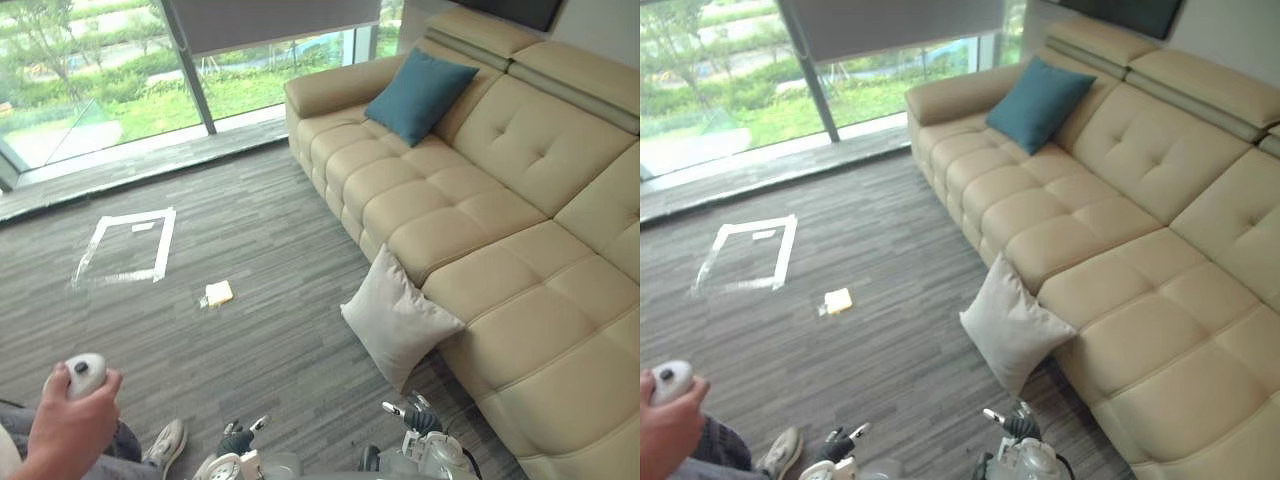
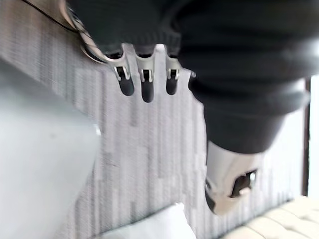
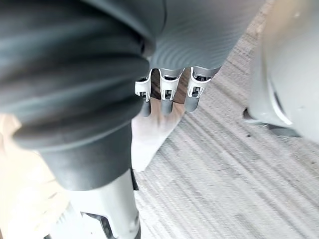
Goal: Pick up cushions and gather them together orderly.
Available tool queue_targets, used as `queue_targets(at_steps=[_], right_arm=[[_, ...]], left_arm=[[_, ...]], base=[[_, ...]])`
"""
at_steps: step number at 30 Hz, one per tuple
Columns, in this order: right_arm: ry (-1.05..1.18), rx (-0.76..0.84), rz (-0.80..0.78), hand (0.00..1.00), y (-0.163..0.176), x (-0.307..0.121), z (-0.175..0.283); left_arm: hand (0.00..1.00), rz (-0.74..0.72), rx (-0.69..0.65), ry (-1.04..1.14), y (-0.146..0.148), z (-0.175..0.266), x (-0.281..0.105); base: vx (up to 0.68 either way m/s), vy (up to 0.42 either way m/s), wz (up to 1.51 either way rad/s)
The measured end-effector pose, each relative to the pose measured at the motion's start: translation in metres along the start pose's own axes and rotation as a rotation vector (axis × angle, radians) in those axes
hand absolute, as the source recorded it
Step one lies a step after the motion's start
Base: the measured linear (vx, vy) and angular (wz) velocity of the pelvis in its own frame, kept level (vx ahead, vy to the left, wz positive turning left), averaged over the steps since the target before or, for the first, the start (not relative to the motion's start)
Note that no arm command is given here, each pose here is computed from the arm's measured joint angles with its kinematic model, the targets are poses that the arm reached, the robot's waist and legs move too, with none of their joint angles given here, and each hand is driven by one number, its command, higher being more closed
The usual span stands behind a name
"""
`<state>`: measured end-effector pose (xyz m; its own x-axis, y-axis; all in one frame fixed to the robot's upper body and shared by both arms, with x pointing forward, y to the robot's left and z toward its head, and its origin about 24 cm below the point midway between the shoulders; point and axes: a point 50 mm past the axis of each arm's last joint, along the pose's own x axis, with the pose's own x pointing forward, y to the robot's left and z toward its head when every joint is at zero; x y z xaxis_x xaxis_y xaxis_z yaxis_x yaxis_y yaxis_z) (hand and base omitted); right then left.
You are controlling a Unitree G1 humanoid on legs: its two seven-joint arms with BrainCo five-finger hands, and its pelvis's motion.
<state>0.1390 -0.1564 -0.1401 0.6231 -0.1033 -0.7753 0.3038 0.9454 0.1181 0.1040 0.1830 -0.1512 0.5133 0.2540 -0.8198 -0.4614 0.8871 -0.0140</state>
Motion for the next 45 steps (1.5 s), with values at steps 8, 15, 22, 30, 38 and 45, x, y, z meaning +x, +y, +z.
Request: queue_targets(at_steps=[8,15,22,30,38,45], right_arm=[[0.06,0.011,-0.019,0.0,0.002,-0.003,-0.015],[0.055,0.002,0.006,0.0,0.007,-0.003,-0.014],[0.065,-0.089,0.068,0.0,0.014,-0.003,-0.017],[0.055,-0.188,0.096,0.0,0.011,0.001,-0.009],[0.045,-0.185,0.064,0.0,0.008,0.002,-0.007],[0.1,-0.182,0.06,0.0,0.01,-0.003,-0.024]], left_arm=[[0.0,0.019,0.016,-0.037,0.009,0.009,0.001],[0.0,0.002,0.081,-0.026,0.008,0.009,0.003],[0.0,0.004,0.115,-0.011,0.013,0.006,0.003],[0.0,-0.016,0.145,-0.014,0.006,0.012,0.007],[0.0,-0.036,0.107,-0.047,-0.004,0.015,0.005],[0.0,-0.006,0.137,-0.012,0.009,0.01,0.006]], base=[[0.37,0.226,-0.64],[0.29,0.218,-0.68],[0.08,-0.014,-0.53],[-0.03,-0.124,-0.22],[0.03,0.078,-0.48],[0.14,0.207,-0.52]])
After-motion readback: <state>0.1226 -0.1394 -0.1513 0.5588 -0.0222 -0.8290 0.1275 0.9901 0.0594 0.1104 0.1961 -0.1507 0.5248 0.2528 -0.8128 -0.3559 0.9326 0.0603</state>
